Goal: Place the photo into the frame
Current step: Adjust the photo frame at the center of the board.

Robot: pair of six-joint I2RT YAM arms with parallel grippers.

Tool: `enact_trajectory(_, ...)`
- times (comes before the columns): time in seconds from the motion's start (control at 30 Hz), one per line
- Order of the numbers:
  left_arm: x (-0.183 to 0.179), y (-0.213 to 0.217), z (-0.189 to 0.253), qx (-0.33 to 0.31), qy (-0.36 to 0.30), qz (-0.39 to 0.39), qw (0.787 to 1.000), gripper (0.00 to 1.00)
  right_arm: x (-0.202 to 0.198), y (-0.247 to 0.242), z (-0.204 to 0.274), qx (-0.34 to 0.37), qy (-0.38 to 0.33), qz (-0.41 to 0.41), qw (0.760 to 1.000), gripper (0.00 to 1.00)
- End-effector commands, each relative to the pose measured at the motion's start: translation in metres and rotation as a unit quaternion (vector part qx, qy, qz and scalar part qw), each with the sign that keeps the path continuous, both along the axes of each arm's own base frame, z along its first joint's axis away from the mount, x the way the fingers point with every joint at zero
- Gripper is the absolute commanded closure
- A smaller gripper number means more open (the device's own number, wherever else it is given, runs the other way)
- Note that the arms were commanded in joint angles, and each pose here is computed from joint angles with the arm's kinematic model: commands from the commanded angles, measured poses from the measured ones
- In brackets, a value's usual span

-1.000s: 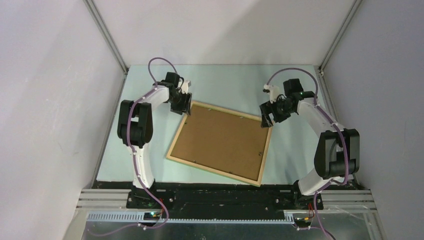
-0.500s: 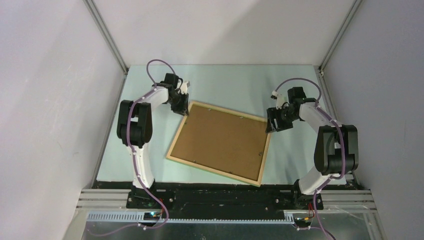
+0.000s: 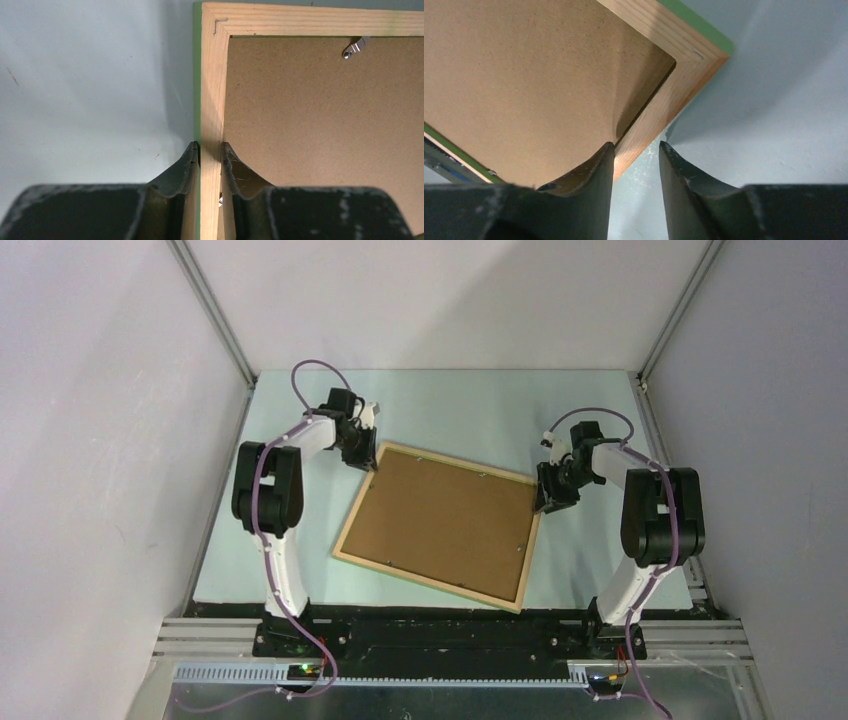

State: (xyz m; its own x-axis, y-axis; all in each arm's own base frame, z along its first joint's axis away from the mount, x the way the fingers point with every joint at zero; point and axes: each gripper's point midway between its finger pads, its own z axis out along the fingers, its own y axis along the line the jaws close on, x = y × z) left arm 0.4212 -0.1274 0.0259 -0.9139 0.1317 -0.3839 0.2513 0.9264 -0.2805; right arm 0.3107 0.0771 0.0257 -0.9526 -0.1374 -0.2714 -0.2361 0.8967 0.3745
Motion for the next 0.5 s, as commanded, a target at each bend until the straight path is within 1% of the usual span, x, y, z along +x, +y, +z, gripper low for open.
enact_trajectory(0.0,-0.02,-0.006,-0.004,-0.015,0.025,-0.005,1.0,0.99,0.013,0.0,-0.003,0.003,-0.001,-0.006,1.0,0.63)
enact_trajectory(0.23,-0.03,-0.007,0.0,-0.023,0.027,-0.008,0.999,1.0,0.027,0.003,-0.005,0.014,0.002,-0.007,1.0,0.82)
enact_trajectory(0.33,-0.039,-0.009,0.0,-0.033,0.036,-0.012,0.999,1.0,0.037,0.004,-0.004,0.014,-0.004,-0.006,1.0,0.86)
enact_trajectory(0.47,-0.051,-0.014,-0.002,-0.05,0.048,-0.02,0.997,1.0,0.063,0.0,0.0,0.008,-0.022,-0.001,1.0,0.89)
